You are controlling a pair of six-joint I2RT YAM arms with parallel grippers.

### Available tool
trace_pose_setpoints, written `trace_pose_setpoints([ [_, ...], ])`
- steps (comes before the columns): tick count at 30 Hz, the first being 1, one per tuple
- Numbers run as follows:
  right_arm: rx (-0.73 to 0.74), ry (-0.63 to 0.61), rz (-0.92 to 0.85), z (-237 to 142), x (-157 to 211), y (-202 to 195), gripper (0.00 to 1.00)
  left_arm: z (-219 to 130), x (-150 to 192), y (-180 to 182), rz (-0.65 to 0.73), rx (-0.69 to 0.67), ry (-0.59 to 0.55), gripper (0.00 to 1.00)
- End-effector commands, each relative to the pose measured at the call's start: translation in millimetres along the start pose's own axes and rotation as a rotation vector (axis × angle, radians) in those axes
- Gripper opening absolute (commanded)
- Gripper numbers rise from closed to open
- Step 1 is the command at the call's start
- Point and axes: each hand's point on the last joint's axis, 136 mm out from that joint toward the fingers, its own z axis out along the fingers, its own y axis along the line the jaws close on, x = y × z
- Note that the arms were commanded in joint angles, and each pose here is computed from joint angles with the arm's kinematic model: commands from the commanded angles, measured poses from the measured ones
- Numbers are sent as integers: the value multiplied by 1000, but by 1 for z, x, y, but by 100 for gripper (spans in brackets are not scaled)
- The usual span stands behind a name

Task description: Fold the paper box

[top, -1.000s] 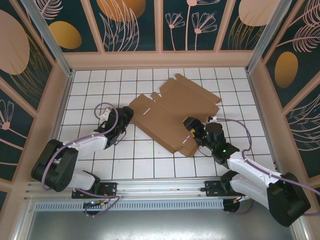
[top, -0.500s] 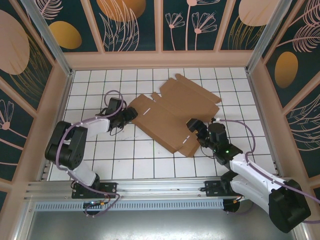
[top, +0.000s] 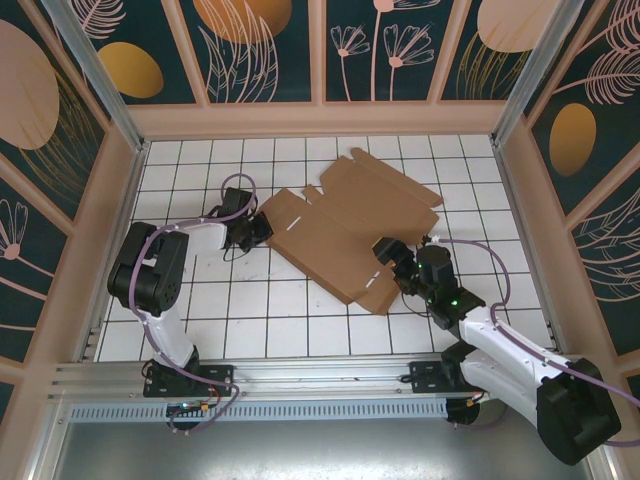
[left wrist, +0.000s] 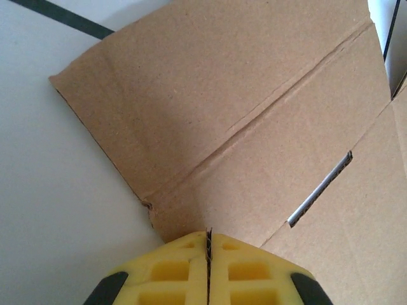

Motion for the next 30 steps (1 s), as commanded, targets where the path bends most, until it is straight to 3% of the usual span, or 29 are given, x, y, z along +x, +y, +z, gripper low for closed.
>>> trace_pose_setpoints([
  [1,-33,-16,-16,-2,-4,7,94,-8,0,-3,-48,36,-28,0],
  [12,-76,-28,-50,-6,-5,26,94,-49,-15,6,-404,187,-304,0],
  [19,-144,57,-264,-11,35,64,94,-63,-19,-1,-470,208,-433,0],
  [23,-147,108,-347,-2,69,67,94,-73,-13,14,-592,214,-542,0],
  [26,-168,116,-296,8,78,66,95,-81,-6,19,-666,252,-606,0],
  [30,-117,119,-148,26,82,53,94,-76,5,5,-653,283,-592,0],
])
